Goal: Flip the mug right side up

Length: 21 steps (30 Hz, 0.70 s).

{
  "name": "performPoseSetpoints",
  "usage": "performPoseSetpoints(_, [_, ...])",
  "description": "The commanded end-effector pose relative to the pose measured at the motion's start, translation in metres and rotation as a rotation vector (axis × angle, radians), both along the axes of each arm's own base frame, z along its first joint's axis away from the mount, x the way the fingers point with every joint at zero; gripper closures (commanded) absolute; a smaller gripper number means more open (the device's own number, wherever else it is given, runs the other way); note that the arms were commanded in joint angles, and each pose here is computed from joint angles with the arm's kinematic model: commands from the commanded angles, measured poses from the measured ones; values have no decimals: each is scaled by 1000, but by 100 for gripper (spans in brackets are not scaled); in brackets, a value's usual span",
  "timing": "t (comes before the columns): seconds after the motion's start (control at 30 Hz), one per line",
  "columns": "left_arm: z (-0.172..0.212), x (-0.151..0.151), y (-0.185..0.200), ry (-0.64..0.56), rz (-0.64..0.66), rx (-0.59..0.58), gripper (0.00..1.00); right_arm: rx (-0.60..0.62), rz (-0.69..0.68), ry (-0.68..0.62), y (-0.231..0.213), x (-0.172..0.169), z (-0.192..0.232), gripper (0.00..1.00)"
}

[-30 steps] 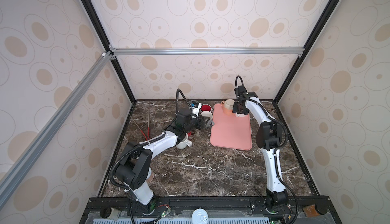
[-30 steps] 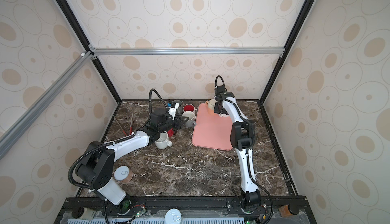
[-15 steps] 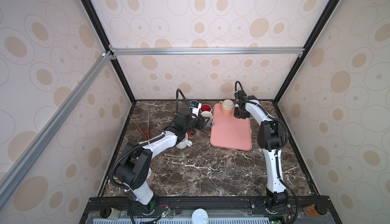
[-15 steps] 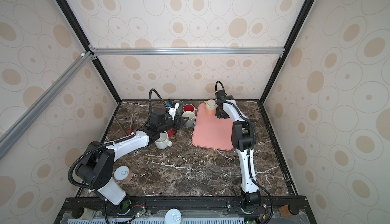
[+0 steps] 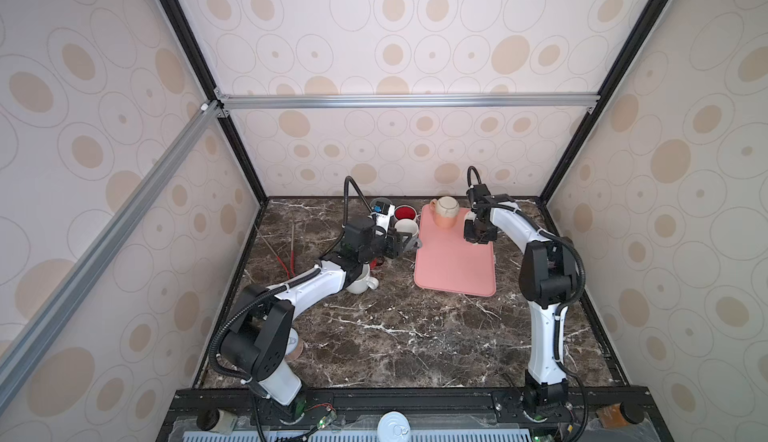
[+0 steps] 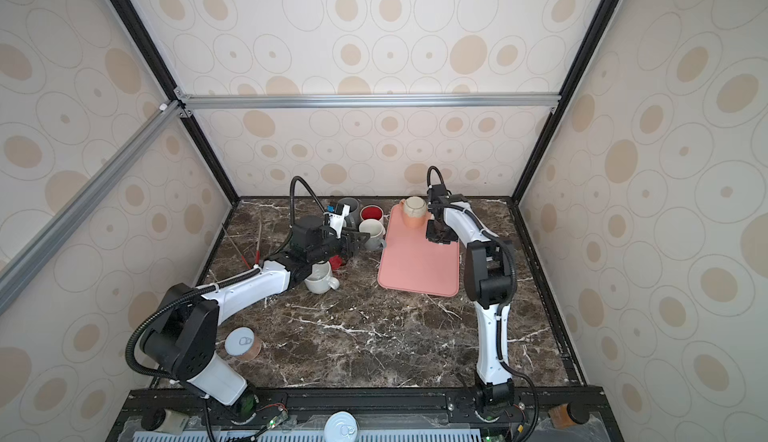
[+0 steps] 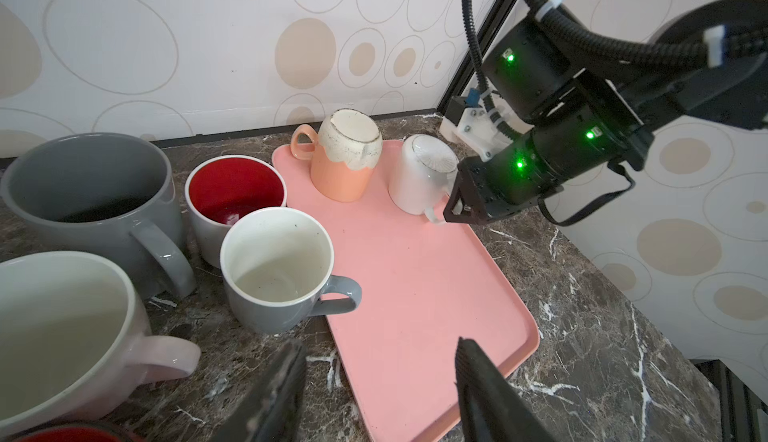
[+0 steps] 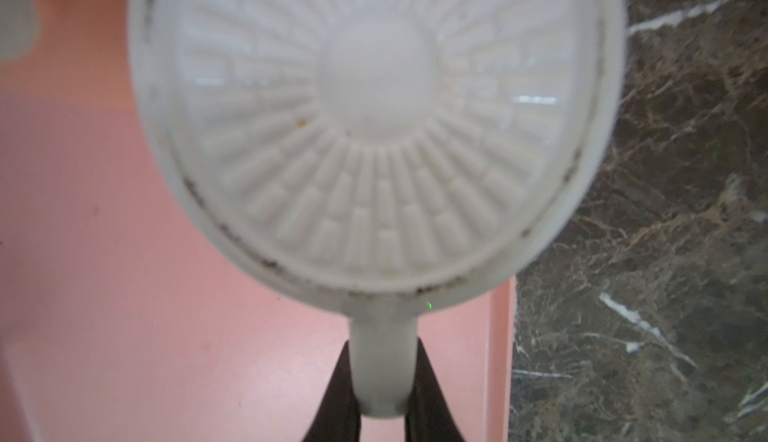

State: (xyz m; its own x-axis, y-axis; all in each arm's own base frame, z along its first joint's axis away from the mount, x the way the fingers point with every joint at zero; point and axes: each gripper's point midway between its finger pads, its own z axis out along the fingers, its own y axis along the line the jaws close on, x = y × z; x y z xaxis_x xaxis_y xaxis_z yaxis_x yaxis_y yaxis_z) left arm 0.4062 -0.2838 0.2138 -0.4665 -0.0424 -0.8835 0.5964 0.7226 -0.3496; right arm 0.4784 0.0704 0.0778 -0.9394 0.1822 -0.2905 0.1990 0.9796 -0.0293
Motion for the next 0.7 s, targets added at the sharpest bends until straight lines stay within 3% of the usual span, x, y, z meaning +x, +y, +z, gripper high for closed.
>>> performPoseSetpoints(0.0, [16, -6, 3, -28, -7, -20, 42, 45, 27, -85, 12, -9, 40, 92])
performPoseSetpoints(0.43, [21, -23, 6, -7, -21, -54, 42, 82, 117, -55, 58, -100, 44, 93])
performPoseSetpoints(0.67, [8, -35, 9, 32, -22, -36, 42, 100, 145, -26, 79, -130, 33, 92])
